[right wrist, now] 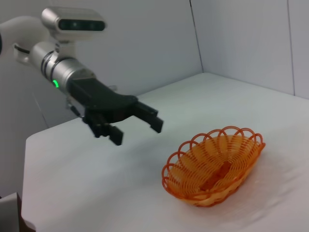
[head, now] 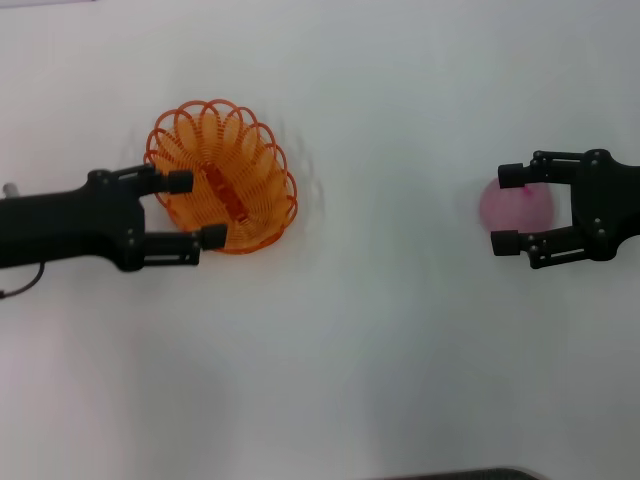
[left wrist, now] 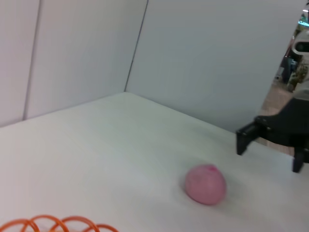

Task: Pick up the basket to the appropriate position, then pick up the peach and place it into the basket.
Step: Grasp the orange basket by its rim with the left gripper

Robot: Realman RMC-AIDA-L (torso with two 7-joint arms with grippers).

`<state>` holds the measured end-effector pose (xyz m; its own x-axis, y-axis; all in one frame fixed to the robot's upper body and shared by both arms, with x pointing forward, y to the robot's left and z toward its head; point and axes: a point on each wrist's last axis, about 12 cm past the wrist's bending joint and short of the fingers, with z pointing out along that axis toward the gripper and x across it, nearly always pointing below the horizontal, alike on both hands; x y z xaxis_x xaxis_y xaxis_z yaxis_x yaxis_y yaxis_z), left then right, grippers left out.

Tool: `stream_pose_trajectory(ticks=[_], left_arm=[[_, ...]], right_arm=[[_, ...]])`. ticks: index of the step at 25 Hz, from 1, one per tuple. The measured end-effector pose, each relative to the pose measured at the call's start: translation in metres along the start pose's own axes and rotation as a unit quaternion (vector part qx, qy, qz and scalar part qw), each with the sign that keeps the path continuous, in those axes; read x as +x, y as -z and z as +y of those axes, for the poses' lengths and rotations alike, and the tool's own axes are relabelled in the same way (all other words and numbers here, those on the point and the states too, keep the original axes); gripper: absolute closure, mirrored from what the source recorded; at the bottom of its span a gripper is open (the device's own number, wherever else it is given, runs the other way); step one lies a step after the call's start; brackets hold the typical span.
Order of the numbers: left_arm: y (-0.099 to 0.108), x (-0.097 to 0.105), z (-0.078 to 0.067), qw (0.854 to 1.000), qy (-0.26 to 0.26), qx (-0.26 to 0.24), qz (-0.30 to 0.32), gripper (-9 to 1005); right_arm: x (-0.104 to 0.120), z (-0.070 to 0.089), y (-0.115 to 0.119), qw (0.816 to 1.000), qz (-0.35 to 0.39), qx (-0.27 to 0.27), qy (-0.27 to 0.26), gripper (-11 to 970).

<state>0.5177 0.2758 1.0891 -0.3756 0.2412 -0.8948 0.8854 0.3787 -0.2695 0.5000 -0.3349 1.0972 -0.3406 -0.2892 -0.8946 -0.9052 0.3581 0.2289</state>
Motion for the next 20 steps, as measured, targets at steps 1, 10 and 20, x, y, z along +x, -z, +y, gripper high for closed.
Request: stream_pose_trajectory(ticks=[1,10,20], left_arm=[[-0.003,-0.002,0.003,1.000,-0.001,-0.003,0.000,97],[-0.019,-0.019,0.020,0.999,-0.015,-0.028,0.001,97],[-0.033,-0.035,0.037,0.997,-0.020,-0.073,-0.024,96]], right_arm=[[0.001,0.000,0.000,1.000,0.000,0.000,-0.001,26],[0.002,0.002,-0.002,1.000,-0.007,0.000,-0.003,27],[0.002,0.004,-0.007,1.000,-0.011,-0.005,0.001,28]])
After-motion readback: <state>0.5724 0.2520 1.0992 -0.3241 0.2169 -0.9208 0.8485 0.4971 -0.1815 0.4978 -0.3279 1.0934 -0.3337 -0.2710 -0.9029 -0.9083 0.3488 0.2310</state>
